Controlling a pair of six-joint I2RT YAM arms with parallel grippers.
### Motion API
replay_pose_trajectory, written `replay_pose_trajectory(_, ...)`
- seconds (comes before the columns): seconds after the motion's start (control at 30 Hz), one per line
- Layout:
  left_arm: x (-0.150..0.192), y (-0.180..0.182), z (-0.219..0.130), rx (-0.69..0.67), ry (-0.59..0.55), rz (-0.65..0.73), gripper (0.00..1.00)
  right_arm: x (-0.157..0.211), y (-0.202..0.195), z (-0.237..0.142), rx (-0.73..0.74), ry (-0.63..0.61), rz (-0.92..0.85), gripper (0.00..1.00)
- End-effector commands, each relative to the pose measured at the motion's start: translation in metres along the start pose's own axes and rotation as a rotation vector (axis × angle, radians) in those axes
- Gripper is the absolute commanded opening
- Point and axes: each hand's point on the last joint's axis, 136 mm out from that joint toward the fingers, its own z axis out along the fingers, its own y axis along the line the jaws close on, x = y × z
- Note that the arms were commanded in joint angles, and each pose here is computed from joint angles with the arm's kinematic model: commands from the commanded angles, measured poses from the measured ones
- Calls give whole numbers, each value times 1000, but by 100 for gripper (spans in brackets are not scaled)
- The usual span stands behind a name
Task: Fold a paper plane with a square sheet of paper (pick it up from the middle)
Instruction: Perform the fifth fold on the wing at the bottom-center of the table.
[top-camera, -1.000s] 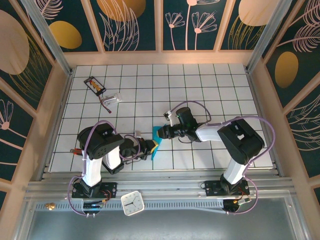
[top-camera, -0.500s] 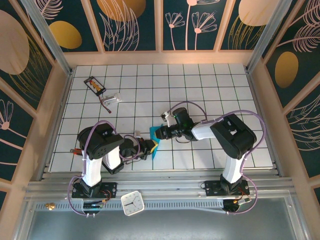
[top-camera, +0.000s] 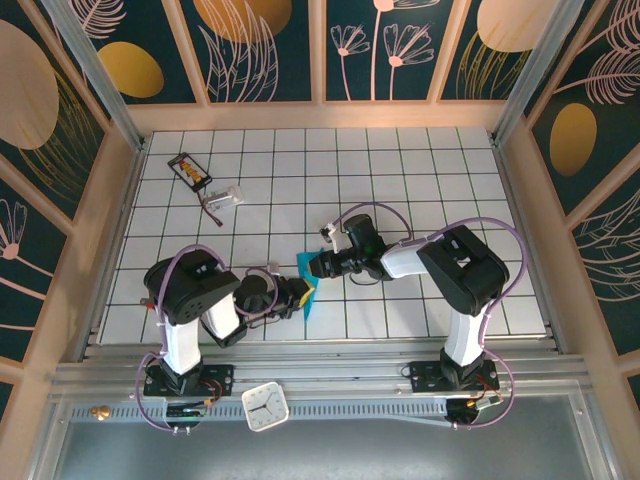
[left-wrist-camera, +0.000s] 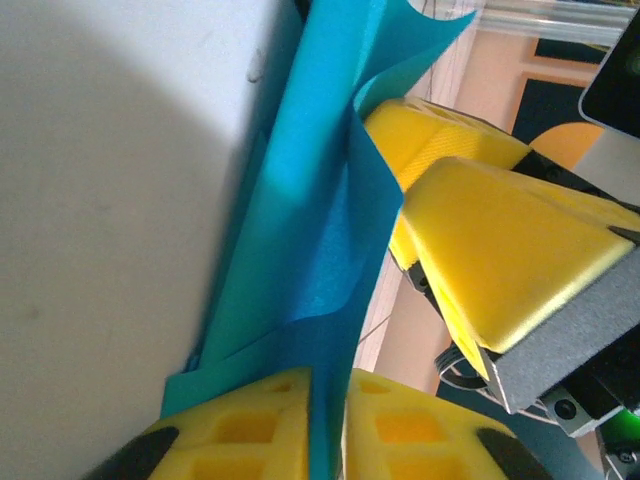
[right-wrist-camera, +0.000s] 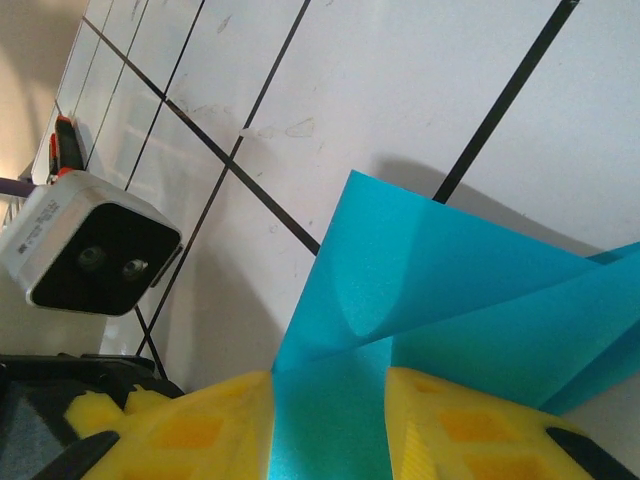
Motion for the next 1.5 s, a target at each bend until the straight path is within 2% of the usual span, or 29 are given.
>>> replay_pose_trajectory(0.0,-6,15,-5,-80,-27,16,22,4,-10,4,48,16,19,35)
replay_pose_trajectory(0.27,-10,-6,-11,-104,-55,138,38,7,-15,3,71,24,46,34)
replay_pose_trajectory(0.37,-11,-13,-11,-154,-51,235,43,7,-15,2,73,23,57,34)
replay_pose_trajectory(0.47,-10,-17,-7,-224,-23,348,44,8,-16,2,72,22,63,34)
replay_pose_trajectory(0.83,-2,2,-14,-444,-16,554,48,5,-16,3,66,17,67,33)
replay_pose_trajectory(1.0,8,8,-6,-491,25,607,48,7,-16,3,63,20,66,33)
replay_pose_trajectory(1.47,3,34,-9,-703,5,761,45,6,-15,3,51,17,64,33)
